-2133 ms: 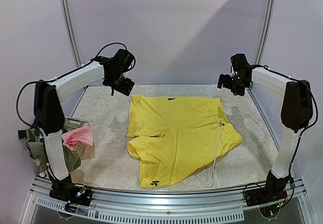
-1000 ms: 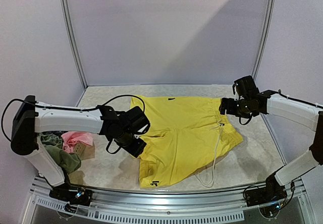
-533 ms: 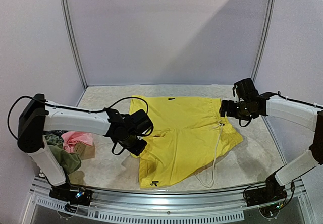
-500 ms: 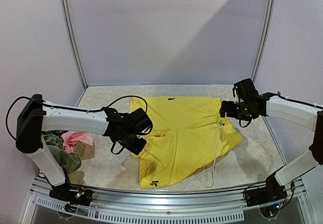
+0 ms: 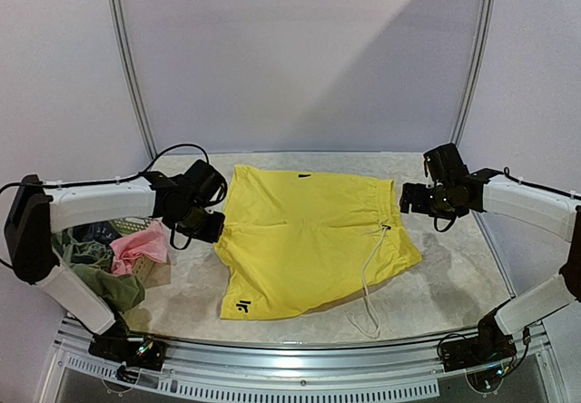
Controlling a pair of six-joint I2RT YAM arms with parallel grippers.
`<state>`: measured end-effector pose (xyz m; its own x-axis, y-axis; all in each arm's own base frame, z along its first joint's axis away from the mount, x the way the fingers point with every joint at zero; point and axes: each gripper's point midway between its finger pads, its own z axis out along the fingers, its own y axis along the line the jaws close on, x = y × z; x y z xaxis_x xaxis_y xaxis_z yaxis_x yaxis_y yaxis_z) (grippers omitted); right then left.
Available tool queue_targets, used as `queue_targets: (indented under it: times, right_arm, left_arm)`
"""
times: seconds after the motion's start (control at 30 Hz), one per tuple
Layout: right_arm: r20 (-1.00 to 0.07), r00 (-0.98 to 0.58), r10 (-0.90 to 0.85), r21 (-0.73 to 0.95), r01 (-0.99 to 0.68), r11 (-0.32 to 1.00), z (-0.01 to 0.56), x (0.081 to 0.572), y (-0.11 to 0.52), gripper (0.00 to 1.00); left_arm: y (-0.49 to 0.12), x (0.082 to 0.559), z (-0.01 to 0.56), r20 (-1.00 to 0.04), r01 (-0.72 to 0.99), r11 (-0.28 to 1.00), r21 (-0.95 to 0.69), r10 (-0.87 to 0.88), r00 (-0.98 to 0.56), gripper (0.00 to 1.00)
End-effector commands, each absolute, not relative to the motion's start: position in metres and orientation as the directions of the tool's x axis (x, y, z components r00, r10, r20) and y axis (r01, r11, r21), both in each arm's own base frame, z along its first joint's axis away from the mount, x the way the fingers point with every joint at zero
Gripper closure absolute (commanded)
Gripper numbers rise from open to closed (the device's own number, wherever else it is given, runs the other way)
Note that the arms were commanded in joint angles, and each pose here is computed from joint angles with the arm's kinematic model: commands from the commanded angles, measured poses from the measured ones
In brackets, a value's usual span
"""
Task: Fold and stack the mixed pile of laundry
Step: Smooth out the crumpled shorts at the center of the board, then fold the flattened shorts at the center of the board.
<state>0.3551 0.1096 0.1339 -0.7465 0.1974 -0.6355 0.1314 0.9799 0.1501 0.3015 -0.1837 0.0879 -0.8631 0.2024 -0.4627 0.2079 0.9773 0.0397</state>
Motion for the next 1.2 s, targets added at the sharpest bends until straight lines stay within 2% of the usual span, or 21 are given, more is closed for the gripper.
queue_targets:
  times: [0.0, 0.07, 0.1, 0.13, 0.3, 0.43, 0.57, 0.73, 0.87, 1.17]
  right_arm:
    - [-0.606, -0.768, 0.207, 0.148, 0.147, 0.978, 0.122, 0.339, 0.106, 0.01]
    - [-0.589, -0.780, 0.212, 0.167, 0.139, 0.976, 0.118, 0.330, 0.106, 0.01]
    - [-0.584, -0.783, 0.216, 0.184, 0.132, 0.974, 0.118, 0.324, 0.108, 0.01]
    - [-0.571, -0.791, 0.219, 0.198, 0.127, 0.972, 0.115, 0.318, 0.109, 0.02]
    - [-0.504, -0.820, 0.271, 0.279, 0.143, 0.950, 0.096, 0.288, 0.111, 0.08]
    - [-0.473, -0.831, 0.293, 0.305, 0.158, 0.939, 0.080, 0.271, 0.110, 0.14]
    - [-0.433, -0.858, 0.276, 0.339, 0.128, 0.932, 0.061, 0.265, 0.119, 0.15]
    - [-0.393, -0.885, 0.249, 0.331, 0.116, 0.936, 0.038, 0.267, 0.126, 0.13]
    - [-0.367, -0.900, 0.233, 0.331, 0.107, 0.937, 0.030, 0.265, 0.131, 0.15]
    - [-0.376, -0.894, 0.243, 0.379, 0.091, 0.921, 0.022, 0.267, 0.145, 0.28]
  left_arm:
    - [-0.187, 0.299, 0.082, -0.453, 0.215, 0.975, 0.054, 0.216, -0.865, 0.51]
    - [-0.185, 0.294, 0.095, -0.477, 0.221, 0.970, 0.100, 0.242, -0.845, 0.26]
    - [-0.184, 0.291, 0.103, -0.489, 0.226, 0.967, 0.118, 0.254, -0.834, 0.18]
    - [-0.184, 0.286, 0.108, -0.492, 0.235, 0.963, 0.133, 0.270, -0.828, 0.15]
    - [-0.195, 0.251, 0.117, -0.455, 0.334, 0.932, 0.143, 0.362, -0.813, 0.14]
    - [-0.227, 0.211, 0.106, -0.403, 0.495, 0.865, 0.080, 0.482, -0.778, 0.15]
    - [-0.257, 0.179, 0.089, -0.357, 0.598, 0.801, 0.010, 0.562, -0.746, 0.15]
    - [-0.271, 0.148, 0.059, -0.272, 0.667, 0.745, -0.006, 0.640, -0.718, 0.15]
    - [-0.280, 0.128, 0.044, -0.224, 0.706, 0.708, -0.016, 0.686, -0.692, 0.14]
    - [-0.268, 0.114, 0.006, -0.095, 0.728, 0.681, 0.077, 0.732, -0.674, 0.15]
